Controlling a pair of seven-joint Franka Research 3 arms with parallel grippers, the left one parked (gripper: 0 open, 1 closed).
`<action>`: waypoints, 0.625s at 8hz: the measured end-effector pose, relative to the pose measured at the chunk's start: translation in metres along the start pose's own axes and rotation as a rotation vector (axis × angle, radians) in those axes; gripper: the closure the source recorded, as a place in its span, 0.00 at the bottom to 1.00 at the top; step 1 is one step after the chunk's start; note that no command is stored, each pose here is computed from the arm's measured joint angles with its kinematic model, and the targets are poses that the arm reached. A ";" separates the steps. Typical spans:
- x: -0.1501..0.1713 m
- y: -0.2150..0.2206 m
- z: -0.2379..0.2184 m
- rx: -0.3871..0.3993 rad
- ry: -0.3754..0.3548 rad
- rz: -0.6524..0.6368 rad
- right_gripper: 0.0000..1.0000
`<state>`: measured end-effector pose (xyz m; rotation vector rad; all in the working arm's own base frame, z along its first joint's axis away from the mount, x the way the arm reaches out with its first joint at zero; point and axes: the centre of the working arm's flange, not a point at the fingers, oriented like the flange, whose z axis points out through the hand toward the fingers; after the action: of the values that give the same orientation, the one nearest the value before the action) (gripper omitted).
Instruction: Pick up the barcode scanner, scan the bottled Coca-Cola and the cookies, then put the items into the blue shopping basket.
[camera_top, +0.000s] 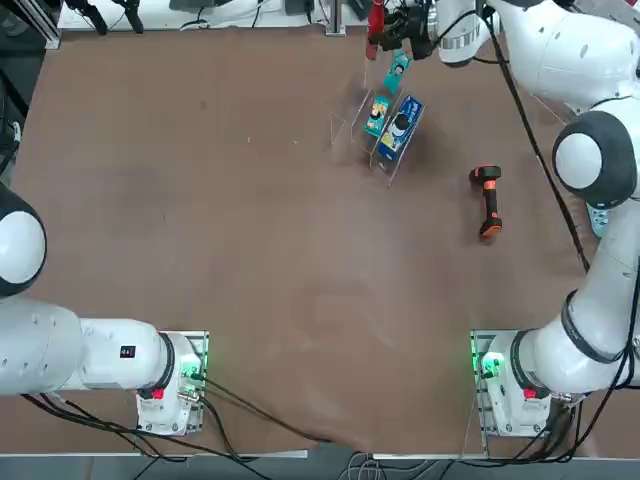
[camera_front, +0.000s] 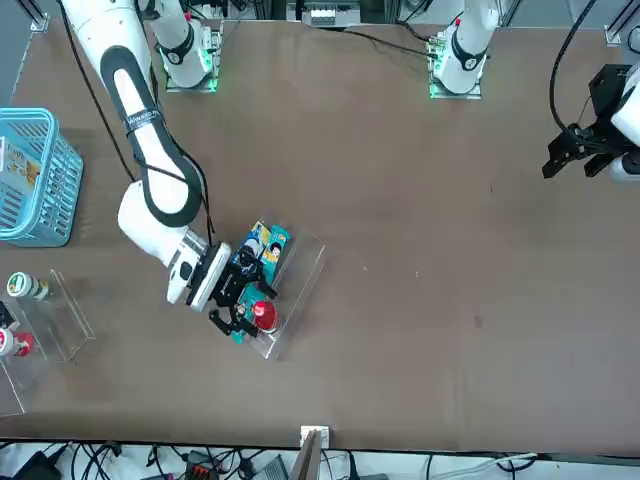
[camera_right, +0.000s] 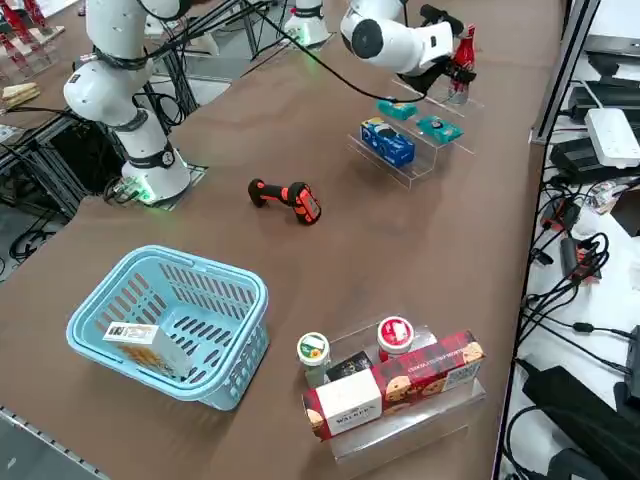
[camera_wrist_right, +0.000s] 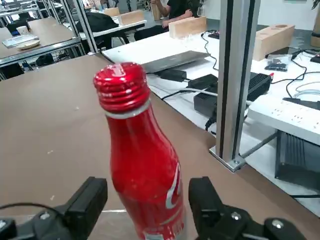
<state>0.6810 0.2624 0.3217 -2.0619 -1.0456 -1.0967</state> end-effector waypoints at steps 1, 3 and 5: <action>0.001 0.001 0.002 -0.001 0.003 -0.001 0.03; 0.004 0.000 0.006 0.002 0.009 -0.005 0.16; 0.005 -0.001 0.008 0.004 0.011 -0.008 0.27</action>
<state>0.6852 0.2712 0.3221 -2.0480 -1.0507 -1.1073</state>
